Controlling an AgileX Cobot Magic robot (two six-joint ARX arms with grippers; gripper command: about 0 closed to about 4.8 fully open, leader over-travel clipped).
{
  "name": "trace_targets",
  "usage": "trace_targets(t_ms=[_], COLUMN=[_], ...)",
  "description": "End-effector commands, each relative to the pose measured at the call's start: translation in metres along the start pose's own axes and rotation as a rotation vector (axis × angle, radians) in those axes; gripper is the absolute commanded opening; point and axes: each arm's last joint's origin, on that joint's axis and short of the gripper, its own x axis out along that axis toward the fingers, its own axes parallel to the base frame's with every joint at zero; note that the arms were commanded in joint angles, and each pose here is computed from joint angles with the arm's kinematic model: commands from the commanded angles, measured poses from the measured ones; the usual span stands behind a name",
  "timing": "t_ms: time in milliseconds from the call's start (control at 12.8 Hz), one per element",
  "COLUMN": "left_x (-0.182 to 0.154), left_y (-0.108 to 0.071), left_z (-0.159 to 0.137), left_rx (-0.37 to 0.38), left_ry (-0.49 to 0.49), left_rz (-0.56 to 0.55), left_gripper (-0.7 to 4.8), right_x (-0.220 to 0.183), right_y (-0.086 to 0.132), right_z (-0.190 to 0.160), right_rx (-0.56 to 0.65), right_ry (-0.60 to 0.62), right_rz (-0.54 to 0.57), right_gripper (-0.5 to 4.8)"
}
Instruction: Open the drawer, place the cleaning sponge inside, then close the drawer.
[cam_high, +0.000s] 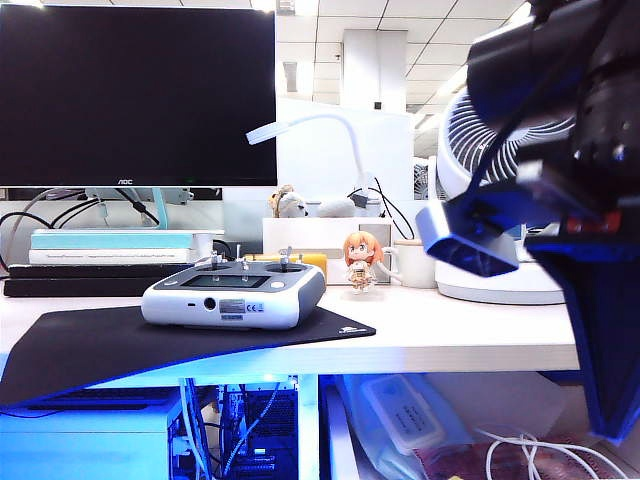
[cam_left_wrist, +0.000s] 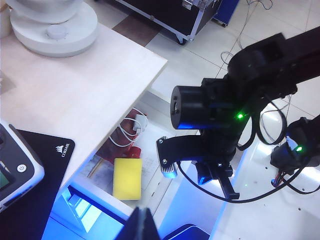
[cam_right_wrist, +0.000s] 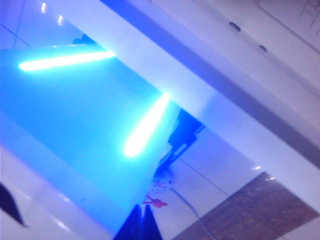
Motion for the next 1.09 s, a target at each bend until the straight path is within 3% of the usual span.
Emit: trace_targets(t_ms=[78,859,1094], left_x=[-0.002,-0.002,-0.002], left_y=[-0.001,-0.001,-0.001], left_z=[0.001,0.001,0.001], left_rx=[0.01,0.01,0.01], left_ry=[-0.011,-0.011,-0.011], left_rz=[-0.003,-0.003,-0.003], left_gripper=[-0.06,-0.06,-0.06], right_x=[0.012,0.04,0.046], right_y=[-0.005,-0.016,-0.018], right_z=[0.005,0.015,0.019], right_rx=[-0.066,-0.13,-0.144], right_ry=[0.051,0.163,0.148], right_rz=[-0.085,-0.138,-0.142], right_gripper=[-0.08,-0.08,-0.08])
